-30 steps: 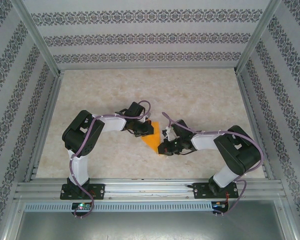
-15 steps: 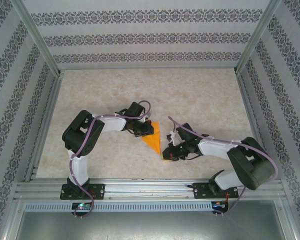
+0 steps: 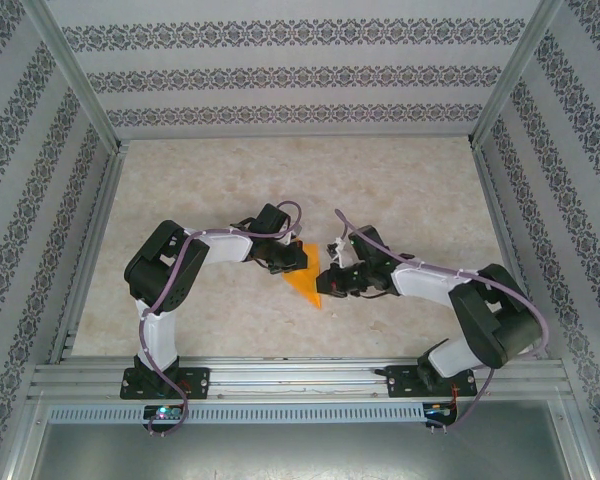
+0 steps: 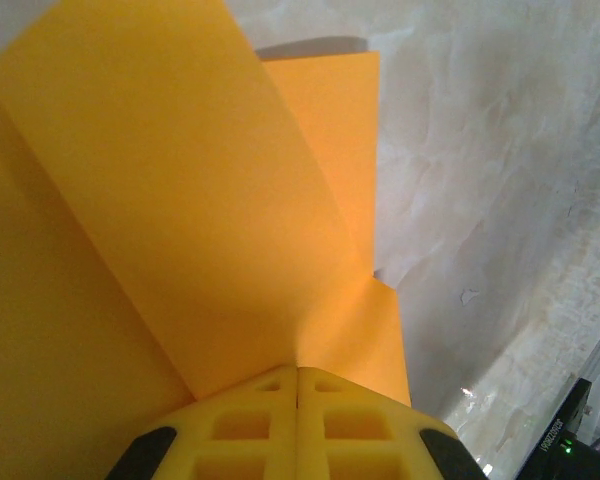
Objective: Fold a paper plane with a square sheet of paper (fold left side to right side)
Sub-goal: Fourth fold the wing at the center of the table.
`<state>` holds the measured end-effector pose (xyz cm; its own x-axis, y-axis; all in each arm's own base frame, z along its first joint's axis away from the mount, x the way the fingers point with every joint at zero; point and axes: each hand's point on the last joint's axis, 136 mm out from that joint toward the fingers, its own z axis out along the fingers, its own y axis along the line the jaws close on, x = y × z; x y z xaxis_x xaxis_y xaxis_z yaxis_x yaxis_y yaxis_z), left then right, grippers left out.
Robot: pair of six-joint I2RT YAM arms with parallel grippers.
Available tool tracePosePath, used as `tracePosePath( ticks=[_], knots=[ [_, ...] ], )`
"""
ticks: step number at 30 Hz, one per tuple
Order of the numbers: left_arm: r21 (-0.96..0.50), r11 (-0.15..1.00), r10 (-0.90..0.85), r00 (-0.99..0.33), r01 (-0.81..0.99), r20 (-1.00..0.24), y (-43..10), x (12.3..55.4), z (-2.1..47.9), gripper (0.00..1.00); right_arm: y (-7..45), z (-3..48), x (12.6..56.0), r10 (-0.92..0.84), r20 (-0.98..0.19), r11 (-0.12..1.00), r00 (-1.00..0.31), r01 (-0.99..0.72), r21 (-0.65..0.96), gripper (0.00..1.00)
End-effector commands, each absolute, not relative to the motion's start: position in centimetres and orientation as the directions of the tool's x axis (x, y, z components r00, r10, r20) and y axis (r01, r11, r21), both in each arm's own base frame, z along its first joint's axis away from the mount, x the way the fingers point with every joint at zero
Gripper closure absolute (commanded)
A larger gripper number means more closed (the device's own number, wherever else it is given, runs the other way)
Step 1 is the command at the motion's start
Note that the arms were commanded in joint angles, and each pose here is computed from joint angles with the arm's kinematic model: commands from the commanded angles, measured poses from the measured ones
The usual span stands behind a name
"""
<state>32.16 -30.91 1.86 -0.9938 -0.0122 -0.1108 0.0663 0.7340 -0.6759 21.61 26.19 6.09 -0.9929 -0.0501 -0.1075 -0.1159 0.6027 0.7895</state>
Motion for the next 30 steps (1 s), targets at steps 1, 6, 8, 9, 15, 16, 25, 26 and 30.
tracePosePath(
  ticks=[1, 6, 8, 9, 15, 16, 25, 26, 30],
  knots=[
    [-0.562, 0.827, -0.04, -0.998, -0.002, -0.055, -28.2, 31.1, -1.9, 1.0, 26.9, 5.9, 23.6, -0.025, -0.153, 0.619, -0.988, -0.135, 0.774, 1.0],
    [-0.563, 0.827, -0.039, -0.998, 0.0, -0.058, -28.2, 31.2, -1.8, 1.0, 26.7, 3.7, 23.6, -0.03, -0.114, 0.658, -0.993, -0.105, 0.746, 1.0],
    [-0.563, 0.826, -0.039, -0.998, 0.001, -0.058, -28.2, 31.2, -1.7, 1.0, 26.5, 2.9, 23.5, -0.03, -0.099, 0.675, -0.995, -0.093, 0.732, 1.0],
    [-0.562, 0.827, -0.038, -0.998, 0.001, -0.058, -28.2, 31.2, -1.8, 1.0, 26.3, 2.5, 23.3, -0.032, -0.091, 0.684, -0.995, -0.088, 0.725, 1.0],
    [-0.561, 0.828, -0.037, -0.998, 0.003, -0.059, -28.2, 31.3, -1.6, 1.0, 25.8, 0.8, 22.6, -0.043, -0.056, 0.72, -0.998, -0.069, 0.69, 1.0],
    [-0.562, 0.827, -0.036, -0.998, 0.005, -0.061, -28.3, 31.3, -1.6, 1.0, 25.6, 0.6, 22.5, -0.043, -0.052, 0.727, -0.998, -0.067, 0.683, 1.0],
    [-0.61, 0.792, -0.04, -0.992, 0.042, -0.12, -29.2, 32.5, 0.8, 0.95, 23.7, -1.4, 21.4, -0.056, -0.014, 0.81, -0.998, -0.054, 0.584, 1.0],
    [-0.621, 0.782, -0.039, -0.99, 0.052, -0.133, -29.5, 32.6, 1.4, 0.94, 23.5, -1.6, 21.3, -0.055, -0.01, 0.819, -0.998, -0.051, 0.572, 1.0],
    [-0.666, 0.739, -0.046, -0.979, 0.101, -0.2, -30.3, 33.5, 4.3, 0.89, 22.6, -2.6, 21.1, -0.053, 0.001, 0.855, -0.999, -0.046, 0.516, 1.0]
  ],
)
